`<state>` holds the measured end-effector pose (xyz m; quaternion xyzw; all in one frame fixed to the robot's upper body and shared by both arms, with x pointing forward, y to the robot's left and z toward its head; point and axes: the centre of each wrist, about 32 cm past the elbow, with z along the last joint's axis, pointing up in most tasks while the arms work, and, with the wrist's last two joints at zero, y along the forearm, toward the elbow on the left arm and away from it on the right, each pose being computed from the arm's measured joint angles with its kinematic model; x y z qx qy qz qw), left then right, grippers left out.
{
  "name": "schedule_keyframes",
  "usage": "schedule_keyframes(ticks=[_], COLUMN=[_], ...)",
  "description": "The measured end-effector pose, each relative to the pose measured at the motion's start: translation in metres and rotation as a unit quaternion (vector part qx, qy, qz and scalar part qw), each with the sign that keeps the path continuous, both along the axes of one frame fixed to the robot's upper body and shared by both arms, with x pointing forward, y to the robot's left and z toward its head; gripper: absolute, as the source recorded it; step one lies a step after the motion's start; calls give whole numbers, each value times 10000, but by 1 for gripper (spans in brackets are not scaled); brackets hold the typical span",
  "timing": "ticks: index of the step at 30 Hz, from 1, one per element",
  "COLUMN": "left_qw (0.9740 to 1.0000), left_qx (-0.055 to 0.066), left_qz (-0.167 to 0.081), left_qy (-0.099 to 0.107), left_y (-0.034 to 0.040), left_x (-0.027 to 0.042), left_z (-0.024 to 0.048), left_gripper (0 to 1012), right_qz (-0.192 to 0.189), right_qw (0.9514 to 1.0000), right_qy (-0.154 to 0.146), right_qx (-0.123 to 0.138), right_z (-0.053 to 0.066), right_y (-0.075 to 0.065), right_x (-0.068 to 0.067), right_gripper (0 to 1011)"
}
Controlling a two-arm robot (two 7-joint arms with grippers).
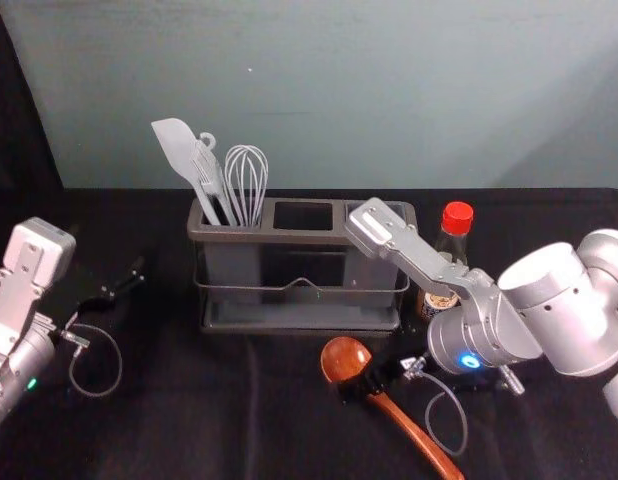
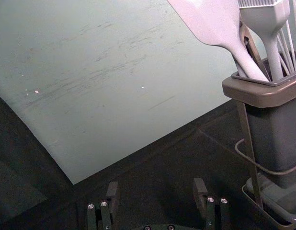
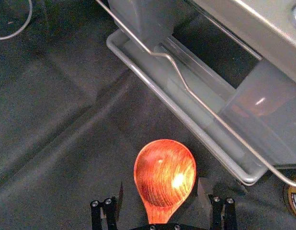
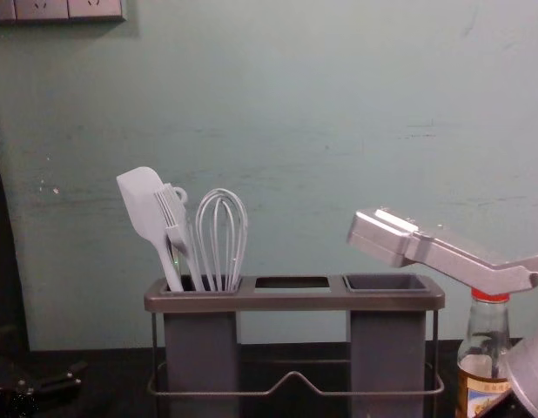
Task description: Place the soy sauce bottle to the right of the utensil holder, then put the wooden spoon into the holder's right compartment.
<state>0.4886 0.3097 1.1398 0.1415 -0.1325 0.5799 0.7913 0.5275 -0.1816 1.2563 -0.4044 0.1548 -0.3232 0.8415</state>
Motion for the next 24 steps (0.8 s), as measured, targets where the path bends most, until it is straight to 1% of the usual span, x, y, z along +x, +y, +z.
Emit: schedule_keyframes(ticks=[12,24], left_qw=[10000,10000], left_qx=[0,0], left_qz=[0,0], left_qy=[0,0], left_y=[0,0], left_x=[0,0], left_z=[0,0], left_gripper=[1011,1012], right_qz=[15,35], right_qw=[10000,9998], right_qy=[74,67], right_qx=[-47,-166], right_z=[-27,-65], right_y=[88,143], right_x=[115,164], right_gripper=[1002,1002])
